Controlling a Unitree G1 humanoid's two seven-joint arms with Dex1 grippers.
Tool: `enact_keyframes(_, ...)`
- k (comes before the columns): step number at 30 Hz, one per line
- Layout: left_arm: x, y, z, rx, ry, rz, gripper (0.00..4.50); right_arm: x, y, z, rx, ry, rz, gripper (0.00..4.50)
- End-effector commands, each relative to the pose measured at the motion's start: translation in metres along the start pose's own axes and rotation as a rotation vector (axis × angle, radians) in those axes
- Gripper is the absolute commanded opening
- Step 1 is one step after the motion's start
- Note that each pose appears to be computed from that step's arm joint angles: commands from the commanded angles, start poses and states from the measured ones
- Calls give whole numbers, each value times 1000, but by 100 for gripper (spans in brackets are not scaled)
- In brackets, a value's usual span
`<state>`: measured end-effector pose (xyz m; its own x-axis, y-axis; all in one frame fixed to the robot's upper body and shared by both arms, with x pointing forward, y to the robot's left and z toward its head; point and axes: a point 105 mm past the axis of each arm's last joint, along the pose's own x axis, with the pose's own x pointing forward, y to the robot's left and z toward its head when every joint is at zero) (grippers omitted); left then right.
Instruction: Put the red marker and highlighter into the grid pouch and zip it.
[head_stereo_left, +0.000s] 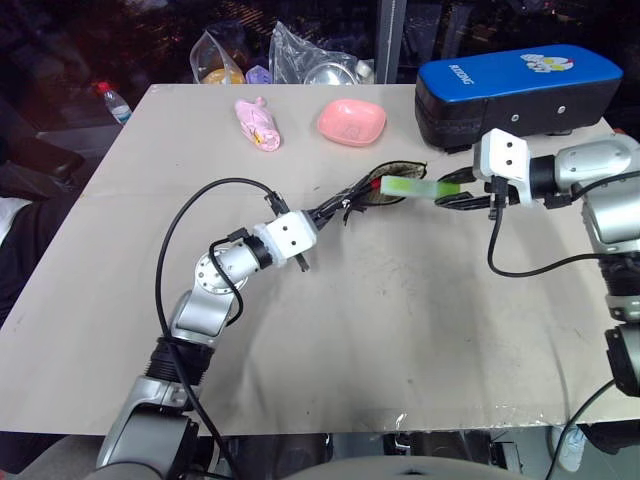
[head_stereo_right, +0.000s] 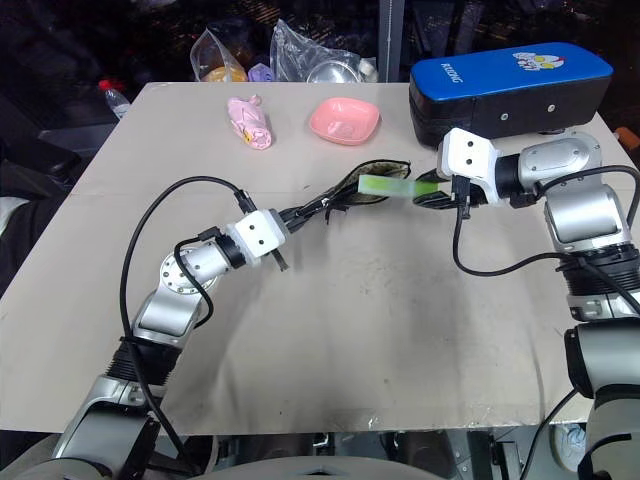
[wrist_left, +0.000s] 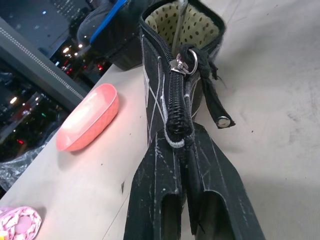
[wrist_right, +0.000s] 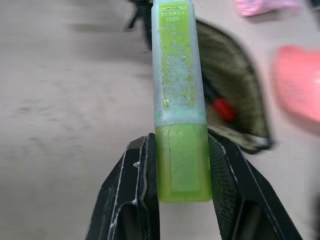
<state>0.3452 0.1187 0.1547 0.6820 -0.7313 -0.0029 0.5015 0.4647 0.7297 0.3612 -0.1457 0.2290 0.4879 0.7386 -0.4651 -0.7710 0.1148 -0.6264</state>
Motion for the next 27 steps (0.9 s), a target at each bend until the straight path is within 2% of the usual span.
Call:
enact_keyframes(1,5,3,11,25,-51,-4,0,-8,-15,7,-168,46,-107,74)
enact_keyframes(6,10,2,14,30,-69,-9,0,0,-19,5,-248,85,-137,74)
enact_keyframes(16,9,1,16,33,-77,-5,0,17,-19,0,-406,142,-68,74)
enact_keyframes(22,11,1,21,41,-91,-8,0,43,-16,12,-501,101,-37,74)
enact_keyframes(27,15,-1,25,41,-103,-13,0,68,-10,26,-573,16,-28,74)
